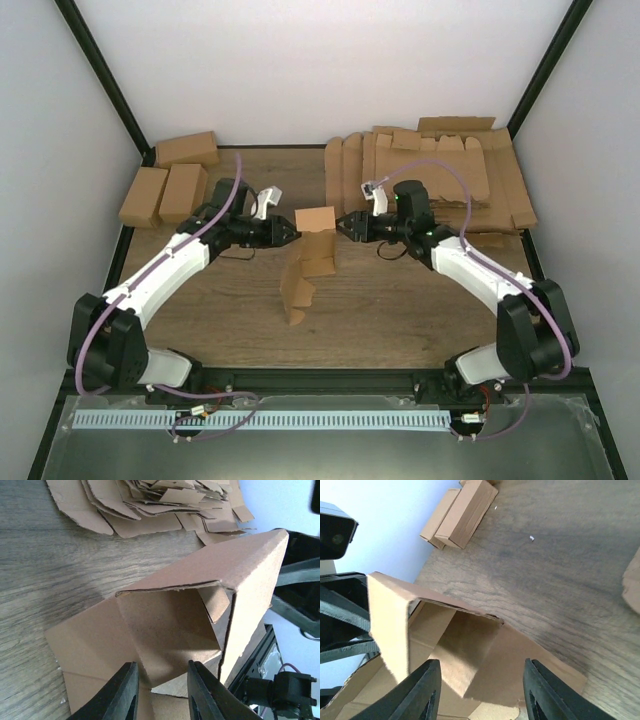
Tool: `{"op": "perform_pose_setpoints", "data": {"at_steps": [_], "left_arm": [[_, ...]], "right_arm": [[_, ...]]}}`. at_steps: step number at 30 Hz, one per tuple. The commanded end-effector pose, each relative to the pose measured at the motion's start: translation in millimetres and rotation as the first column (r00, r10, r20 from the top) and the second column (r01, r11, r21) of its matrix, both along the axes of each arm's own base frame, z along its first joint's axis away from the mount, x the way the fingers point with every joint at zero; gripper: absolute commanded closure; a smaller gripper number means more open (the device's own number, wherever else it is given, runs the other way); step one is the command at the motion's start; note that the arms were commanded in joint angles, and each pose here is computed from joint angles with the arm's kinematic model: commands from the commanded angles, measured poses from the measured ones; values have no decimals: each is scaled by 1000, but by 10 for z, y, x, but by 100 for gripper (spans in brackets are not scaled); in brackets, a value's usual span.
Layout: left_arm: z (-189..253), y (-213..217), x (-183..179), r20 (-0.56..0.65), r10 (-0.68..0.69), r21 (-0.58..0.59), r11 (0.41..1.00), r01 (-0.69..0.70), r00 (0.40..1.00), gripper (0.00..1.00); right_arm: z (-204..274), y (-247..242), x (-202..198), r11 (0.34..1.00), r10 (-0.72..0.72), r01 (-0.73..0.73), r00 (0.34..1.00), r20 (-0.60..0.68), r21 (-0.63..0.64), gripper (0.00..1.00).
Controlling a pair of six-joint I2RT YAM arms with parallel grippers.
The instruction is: Fold the paper box
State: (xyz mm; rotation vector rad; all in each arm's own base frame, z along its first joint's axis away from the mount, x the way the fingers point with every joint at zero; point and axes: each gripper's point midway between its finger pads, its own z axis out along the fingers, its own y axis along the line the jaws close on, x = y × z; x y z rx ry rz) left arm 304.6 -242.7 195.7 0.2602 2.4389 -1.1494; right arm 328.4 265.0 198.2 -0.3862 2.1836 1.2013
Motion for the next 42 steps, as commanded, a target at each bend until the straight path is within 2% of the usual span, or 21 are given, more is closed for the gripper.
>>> {"op": "perform_pose_setpoints", "data": {"at_steps": [1,8,13,15,18,21,24,29,33,42], "left_arm": [[142,74,21,56,17,18,1000,-19,998,71],[326,156,-46,87,36,31,999,-39,996,69],[385,192,-209,71,9,40,999,-12,997,67],[421,187,-314,65,-9,19,1000,8,998,63],[462,216,-453,70,-15,5,1000,15,997,48],[485,262,-576,85,-14,5,1000,13,996,38],[454,292,-657,86,-18,33,999,15,996,34],[322,321,-745,61,-25,54,998,22,998,34],[255,302,-798,44,-35,40,999,33,998,35],[143,324,-875,26,-41,50,998,39,999,35]], "right_arm": [[295,-117,-15,997,-21,31,990,137,-71,52],[604,-239,32,985,-5,63,940,340,-160,47],[932,-8,4,982,139,-57,862,488,-179,35],[992,134,-18,968,211,-94,810,546,-235,32],[1011,298,10,936,292,-89,734,613,-340,32],[950,408,66,908,351,-86,690,633,-409,33],[783,532,59,868,428,-114,665,612,-483,34],[618,619,-64,832,495,-161,649,578,-532,41],[529,602,-158,822,515,-184,643,567,-539,51],[273,582,-273,770,562,-157,626,541,-618,52]]}}
